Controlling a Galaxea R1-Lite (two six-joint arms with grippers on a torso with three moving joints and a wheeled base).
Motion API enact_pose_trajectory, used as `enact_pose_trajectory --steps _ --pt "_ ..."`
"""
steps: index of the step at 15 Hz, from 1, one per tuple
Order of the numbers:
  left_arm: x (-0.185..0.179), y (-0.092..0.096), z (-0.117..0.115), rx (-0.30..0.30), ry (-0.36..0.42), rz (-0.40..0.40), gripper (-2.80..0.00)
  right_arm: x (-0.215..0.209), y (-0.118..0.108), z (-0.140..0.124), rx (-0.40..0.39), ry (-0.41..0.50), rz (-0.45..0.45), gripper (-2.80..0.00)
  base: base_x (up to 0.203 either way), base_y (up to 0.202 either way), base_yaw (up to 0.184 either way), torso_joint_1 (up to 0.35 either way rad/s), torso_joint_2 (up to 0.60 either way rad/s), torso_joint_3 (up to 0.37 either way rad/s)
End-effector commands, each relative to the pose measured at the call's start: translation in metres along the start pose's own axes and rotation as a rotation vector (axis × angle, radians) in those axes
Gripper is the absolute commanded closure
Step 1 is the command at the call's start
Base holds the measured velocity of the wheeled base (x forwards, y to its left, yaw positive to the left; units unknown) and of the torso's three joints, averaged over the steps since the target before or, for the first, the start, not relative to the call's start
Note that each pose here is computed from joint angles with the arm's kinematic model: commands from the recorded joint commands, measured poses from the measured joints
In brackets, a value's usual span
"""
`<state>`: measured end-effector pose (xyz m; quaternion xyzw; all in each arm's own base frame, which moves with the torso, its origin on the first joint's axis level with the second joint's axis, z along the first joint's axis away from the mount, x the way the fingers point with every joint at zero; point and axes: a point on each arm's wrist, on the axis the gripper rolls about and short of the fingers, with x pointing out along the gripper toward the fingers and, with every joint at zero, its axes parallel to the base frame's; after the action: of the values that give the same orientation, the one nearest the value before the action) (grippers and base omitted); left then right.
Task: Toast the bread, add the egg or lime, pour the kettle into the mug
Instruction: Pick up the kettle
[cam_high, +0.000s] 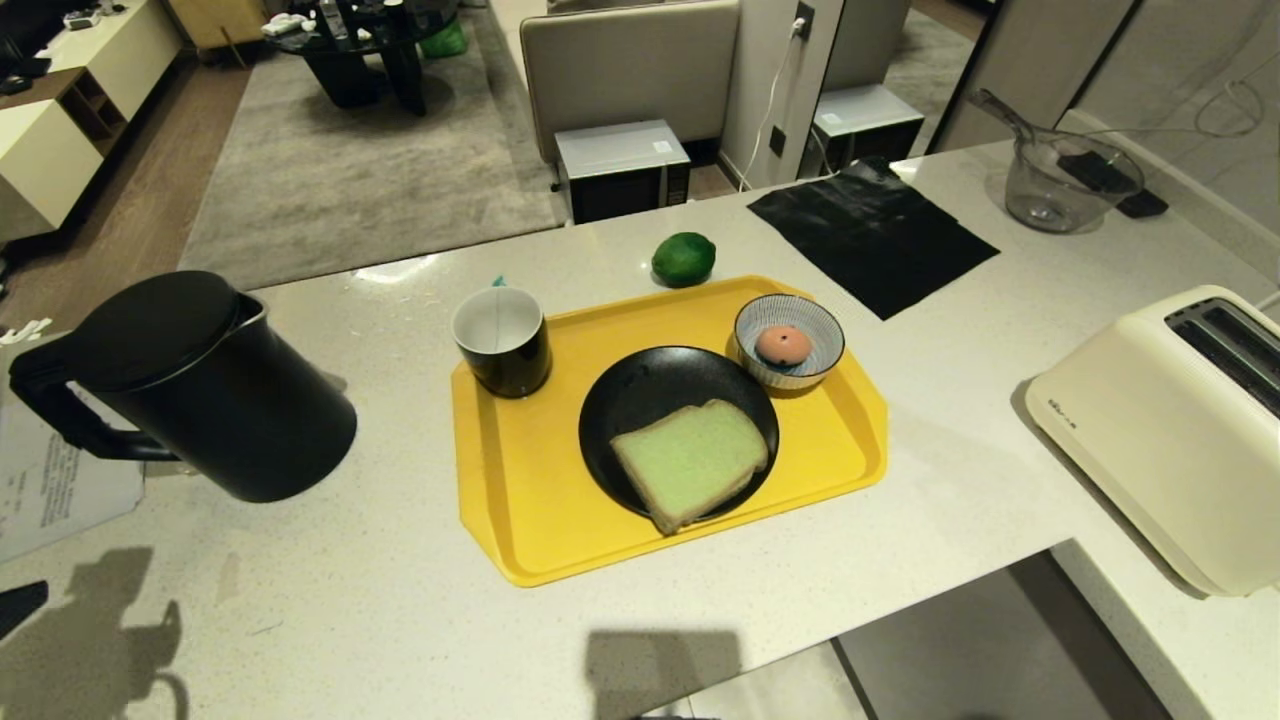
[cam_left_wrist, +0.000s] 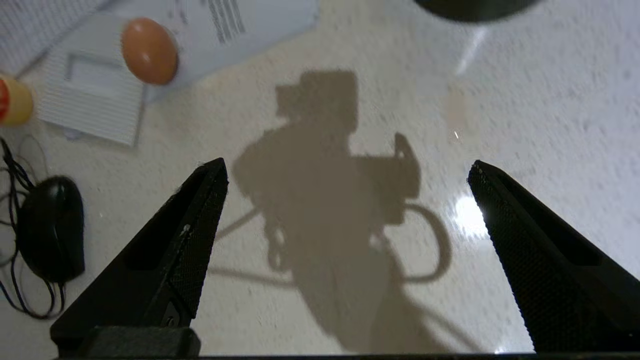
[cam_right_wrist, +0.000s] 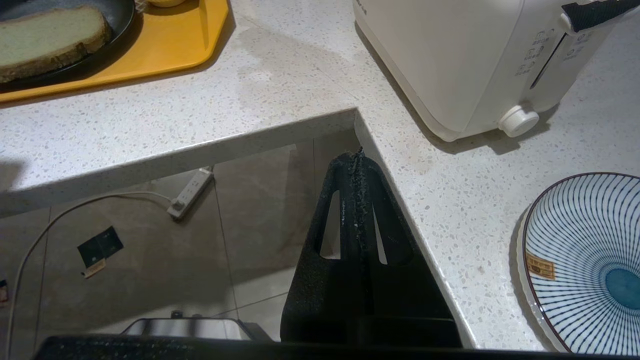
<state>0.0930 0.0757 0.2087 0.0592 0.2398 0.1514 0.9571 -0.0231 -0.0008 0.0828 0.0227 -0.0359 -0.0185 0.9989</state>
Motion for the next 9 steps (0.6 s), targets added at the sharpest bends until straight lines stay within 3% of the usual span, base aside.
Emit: enact_pose_trajectory --steps 1,6,9 --pt "0.014 0.009 0.002 0.006 -0.061 0.041 -2.80 0.002 0.000 -0.007 -0.001 0.027 -0.001 0.00 0.000 0.000 0.000 0.000 0.00 0.000" --pt "0.024 0.027 0.011 -0.011 -0.169 0.140 -2.80 0.002 0.000 -0.007 -0.001 0.027 -0.001 0.00 0.000 0.000 0.000 0.000 0.00 0.000" --pt "0.037 0.036 0.008 -0.039 -0.127 0.146 -2.80 0.002 0.000 -0.007 -0.001 0.027 -0.002 0.00 0.000 0.000 0.000 0.000 0.00 0.000"
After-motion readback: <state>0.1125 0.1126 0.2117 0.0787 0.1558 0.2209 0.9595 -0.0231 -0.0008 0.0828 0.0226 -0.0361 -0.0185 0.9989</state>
